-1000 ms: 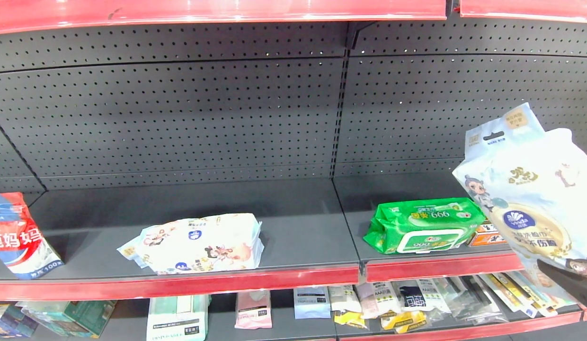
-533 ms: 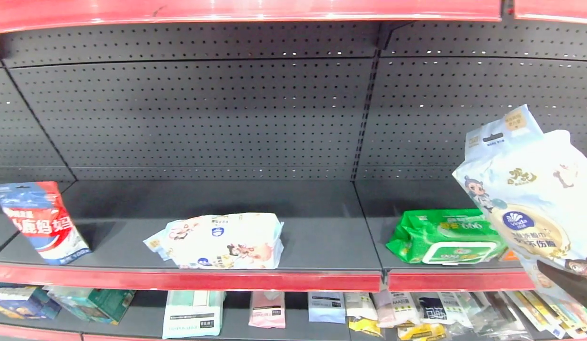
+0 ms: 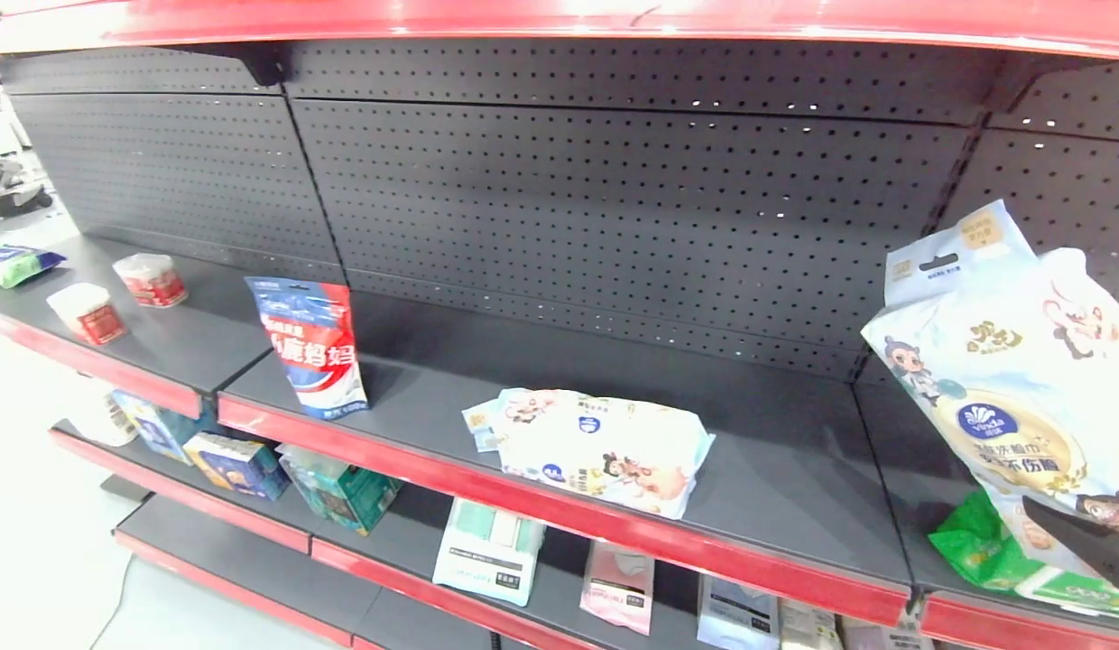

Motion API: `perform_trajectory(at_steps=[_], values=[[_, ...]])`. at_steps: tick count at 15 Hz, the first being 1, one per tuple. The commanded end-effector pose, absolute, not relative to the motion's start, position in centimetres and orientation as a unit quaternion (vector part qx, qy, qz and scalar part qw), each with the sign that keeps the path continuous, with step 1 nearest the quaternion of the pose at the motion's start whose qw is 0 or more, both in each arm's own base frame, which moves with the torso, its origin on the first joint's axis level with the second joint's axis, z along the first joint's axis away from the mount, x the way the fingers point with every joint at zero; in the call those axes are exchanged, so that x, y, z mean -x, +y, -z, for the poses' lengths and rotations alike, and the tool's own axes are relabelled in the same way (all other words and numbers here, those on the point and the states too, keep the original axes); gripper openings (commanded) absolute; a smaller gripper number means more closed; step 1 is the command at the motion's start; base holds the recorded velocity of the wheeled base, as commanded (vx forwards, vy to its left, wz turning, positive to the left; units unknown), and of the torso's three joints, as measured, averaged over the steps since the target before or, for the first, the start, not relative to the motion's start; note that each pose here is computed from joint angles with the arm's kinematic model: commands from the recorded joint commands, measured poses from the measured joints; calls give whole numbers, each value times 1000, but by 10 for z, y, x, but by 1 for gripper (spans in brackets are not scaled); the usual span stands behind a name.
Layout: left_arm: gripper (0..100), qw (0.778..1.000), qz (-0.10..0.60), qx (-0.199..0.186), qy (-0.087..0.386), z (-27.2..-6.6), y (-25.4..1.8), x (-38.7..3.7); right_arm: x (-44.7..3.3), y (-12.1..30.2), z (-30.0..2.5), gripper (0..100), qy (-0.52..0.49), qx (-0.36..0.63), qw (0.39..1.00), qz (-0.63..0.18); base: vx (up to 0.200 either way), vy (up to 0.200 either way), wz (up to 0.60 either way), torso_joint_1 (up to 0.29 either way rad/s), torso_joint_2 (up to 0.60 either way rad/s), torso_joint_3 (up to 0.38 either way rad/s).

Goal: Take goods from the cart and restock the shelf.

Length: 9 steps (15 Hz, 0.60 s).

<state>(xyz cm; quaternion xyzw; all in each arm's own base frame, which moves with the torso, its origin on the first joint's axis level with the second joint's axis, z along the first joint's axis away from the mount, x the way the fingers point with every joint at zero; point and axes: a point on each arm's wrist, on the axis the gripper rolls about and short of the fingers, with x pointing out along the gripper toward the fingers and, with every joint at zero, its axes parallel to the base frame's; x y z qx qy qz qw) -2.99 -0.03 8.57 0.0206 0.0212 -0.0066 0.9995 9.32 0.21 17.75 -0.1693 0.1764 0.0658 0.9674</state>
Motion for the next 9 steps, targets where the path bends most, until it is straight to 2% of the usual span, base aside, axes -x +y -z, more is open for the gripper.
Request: perform_trajectory(at_steps=[1, 6, 9], values=[[100, 1000, 7, -20, 21, -86, 0, 30, -95, 2, -176, 0, 182, 170, 966, -67, 0, 0, 0, 0, 0, 0], [100, 1000, 3, -10, 21, -85, 0, 30, -116, 3, -189, 0, 183, 169, 966, -69, 0, 0, 0, 0, 0, 0], [100, 999, -30, -10, 13, -85, 1, 29, -118, 5, -184, 0, 195, 165, 964, -79, 0, 0, 0, 0, 0, 0]])
